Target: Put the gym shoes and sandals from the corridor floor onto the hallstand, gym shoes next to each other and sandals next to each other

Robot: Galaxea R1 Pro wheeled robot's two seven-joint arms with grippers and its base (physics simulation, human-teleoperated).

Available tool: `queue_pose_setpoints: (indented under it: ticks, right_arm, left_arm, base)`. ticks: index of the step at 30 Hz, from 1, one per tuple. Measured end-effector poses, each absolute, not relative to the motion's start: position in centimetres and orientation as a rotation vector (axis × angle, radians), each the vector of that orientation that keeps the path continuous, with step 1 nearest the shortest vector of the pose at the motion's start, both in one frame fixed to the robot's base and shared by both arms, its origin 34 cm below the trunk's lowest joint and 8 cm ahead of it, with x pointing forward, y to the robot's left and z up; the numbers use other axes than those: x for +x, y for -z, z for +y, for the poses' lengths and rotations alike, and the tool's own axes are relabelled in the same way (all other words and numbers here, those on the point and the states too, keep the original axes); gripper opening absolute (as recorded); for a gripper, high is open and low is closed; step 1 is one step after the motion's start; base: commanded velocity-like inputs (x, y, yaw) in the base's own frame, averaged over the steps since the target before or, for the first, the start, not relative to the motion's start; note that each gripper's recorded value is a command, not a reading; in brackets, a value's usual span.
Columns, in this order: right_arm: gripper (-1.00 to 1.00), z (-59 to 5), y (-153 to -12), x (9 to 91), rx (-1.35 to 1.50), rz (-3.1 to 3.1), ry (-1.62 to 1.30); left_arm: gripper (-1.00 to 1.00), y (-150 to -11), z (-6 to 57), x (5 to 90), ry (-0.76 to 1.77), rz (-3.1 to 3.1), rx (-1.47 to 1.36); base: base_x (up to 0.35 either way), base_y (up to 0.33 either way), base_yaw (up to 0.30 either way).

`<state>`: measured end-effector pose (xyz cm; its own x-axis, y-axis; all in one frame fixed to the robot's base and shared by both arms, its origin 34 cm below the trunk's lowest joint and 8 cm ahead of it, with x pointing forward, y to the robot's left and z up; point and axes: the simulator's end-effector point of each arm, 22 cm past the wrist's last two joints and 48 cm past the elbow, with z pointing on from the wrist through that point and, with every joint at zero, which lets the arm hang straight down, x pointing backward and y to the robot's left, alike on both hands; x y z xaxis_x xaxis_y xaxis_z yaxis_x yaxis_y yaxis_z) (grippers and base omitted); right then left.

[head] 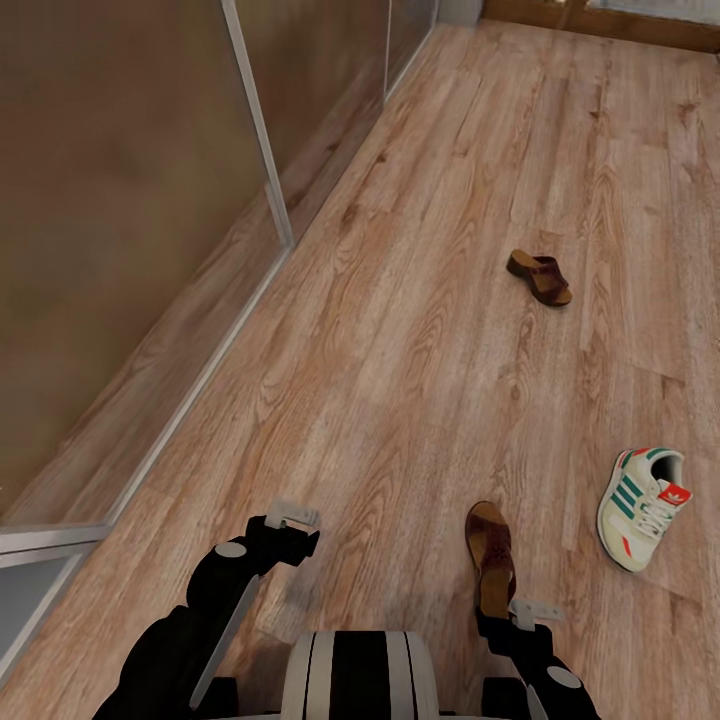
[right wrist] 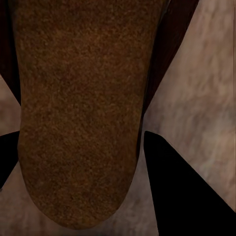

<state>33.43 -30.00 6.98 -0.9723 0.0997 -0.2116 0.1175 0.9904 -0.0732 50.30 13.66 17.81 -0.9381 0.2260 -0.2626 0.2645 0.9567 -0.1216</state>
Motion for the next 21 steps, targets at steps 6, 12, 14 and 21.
queue_pose_setpoints:
  ticks: [6, 12, 14, 21]
  right_arm:
    - [-1.00, -30.0, -7.7, 34.5, 0.162, 2.901, 0.123]
    - [-1.00, -30.0, -8.4, 35.5, 0.162, 2.877, 0.120]
    - [-1.00, -30.0, -8.6, 35.9, 0.162, 2.868, 0.119]
    - [-1.00, -29.9, -9.6, 37.2, 0.159, 2.837, 0.114]
  left_arm:
    - [1.00, -18.9, 13.7, 51.1, 0.221, 2.837, 0.365]
    - [1.00, -20.0, 13.7, 51.9, 0.215, 2.813, 0.365]
    - [1.00, -20.4, 13.7, 52.1, 0.213, 2.805, 0.365]
    - [1.00, -21.8, 13.7, 52.9, 0.206, 2.777, 0.365]
  base:
    - [0.000, 0.000, 0.000]
    - [0.000, 0.000, 0.000]
    - [0.000, 0.000, 0.000]
    - [0.000, 0.000, 0.000]
